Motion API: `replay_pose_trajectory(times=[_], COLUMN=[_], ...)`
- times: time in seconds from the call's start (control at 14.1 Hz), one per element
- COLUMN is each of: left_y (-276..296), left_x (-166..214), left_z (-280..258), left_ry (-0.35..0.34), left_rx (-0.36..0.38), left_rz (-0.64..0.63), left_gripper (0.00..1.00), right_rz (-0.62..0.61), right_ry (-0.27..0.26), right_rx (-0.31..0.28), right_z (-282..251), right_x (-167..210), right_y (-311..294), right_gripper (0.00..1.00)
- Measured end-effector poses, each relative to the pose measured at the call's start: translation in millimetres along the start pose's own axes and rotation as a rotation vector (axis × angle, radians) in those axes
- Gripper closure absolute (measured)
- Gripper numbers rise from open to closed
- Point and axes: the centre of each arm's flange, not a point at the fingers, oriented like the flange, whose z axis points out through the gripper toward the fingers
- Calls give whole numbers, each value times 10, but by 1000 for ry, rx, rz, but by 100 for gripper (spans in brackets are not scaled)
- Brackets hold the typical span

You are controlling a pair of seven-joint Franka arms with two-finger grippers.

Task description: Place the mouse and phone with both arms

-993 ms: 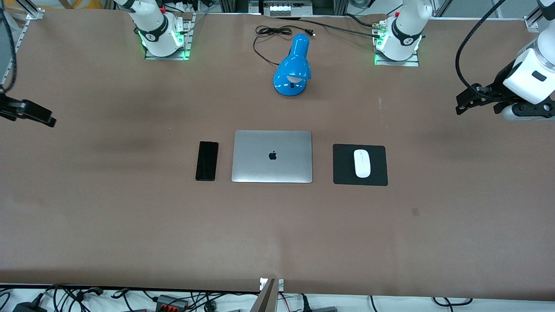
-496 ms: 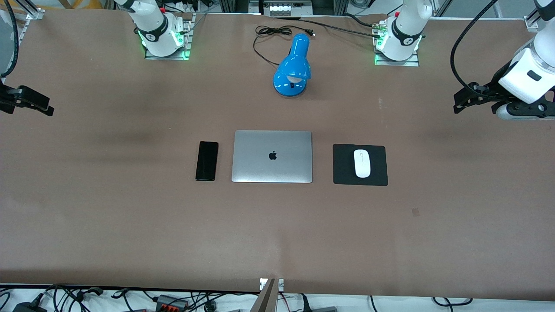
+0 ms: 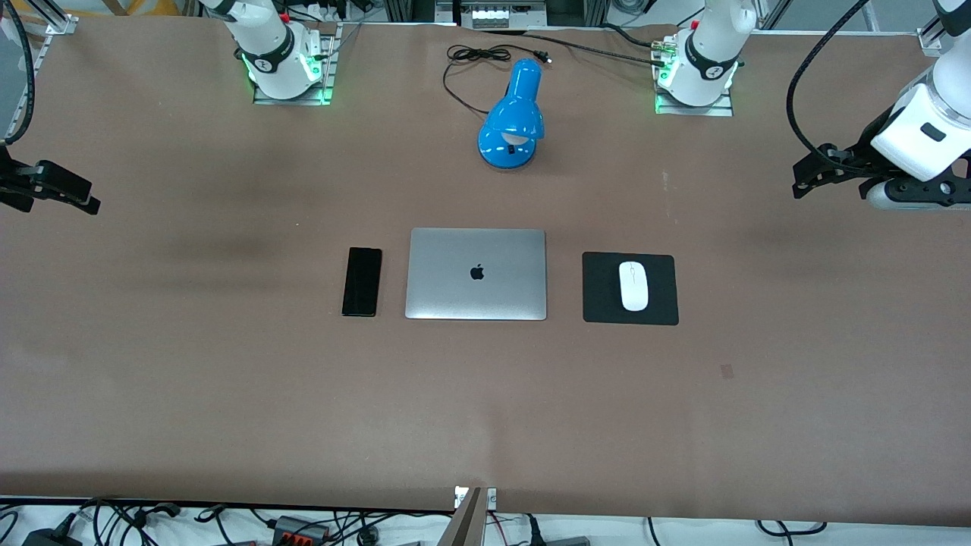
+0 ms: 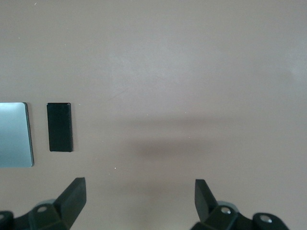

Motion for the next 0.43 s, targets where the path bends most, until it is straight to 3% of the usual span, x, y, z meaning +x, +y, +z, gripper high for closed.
replay_pose_trajectory(times=[0.43], left_y=[-1], left_x=[-11], left_z=[9], left_ry=[-10], left_rx=[1], left_rz=[0], left_gripper=[0], right_rz=[6], right_ry=[0], right_rx=[0], right_z=[0], right_x=[-3], right_y=[54], right_gripper=[0])
